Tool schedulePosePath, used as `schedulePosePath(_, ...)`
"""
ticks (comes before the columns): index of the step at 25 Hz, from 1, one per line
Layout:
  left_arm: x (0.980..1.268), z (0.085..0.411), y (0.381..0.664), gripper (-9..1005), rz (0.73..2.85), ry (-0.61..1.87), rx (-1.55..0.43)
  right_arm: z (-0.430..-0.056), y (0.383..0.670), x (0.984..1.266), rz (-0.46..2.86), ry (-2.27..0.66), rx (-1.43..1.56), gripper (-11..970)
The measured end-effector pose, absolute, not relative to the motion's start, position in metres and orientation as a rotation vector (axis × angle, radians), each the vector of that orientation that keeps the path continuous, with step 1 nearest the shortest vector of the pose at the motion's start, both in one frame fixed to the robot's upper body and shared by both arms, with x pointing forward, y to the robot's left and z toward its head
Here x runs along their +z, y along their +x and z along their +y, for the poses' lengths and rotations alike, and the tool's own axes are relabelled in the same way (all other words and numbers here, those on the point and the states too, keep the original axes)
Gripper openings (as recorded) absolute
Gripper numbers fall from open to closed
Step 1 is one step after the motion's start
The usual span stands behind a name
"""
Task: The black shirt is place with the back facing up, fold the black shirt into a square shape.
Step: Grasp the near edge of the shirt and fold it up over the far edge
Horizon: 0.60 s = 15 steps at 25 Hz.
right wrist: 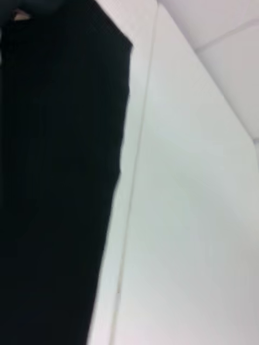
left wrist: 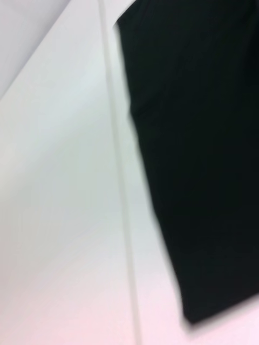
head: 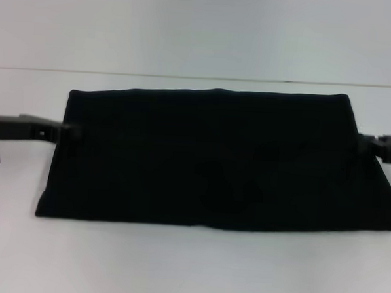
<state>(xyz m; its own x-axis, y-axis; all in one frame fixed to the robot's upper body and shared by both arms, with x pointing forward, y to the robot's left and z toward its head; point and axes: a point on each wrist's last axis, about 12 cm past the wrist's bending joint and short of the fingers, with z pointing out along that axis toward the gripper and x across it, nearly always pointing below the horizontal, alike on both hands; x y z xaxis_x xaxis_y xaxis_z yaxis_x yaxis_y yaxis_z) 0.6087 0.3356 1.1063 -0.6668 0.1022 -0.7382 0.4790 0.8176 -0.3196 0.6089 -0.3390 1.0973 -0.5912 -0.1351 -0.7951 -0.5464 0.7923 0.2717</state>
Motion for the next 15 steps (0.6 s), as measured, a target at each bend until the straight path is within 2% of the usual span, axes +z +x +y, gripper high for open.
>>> schedulePosePath(6,1.102,0.335,0.631,6,2.253,0.271,-0.492,-0.321,0.642,1.093,2.165,-0.387,0.473,33)
schedulePosePath(15,1.108,0.33,0.648,7,2.235,0.239,-0.384,-0.291,0.675,1.102,2.134,-0.342,0.307,33)
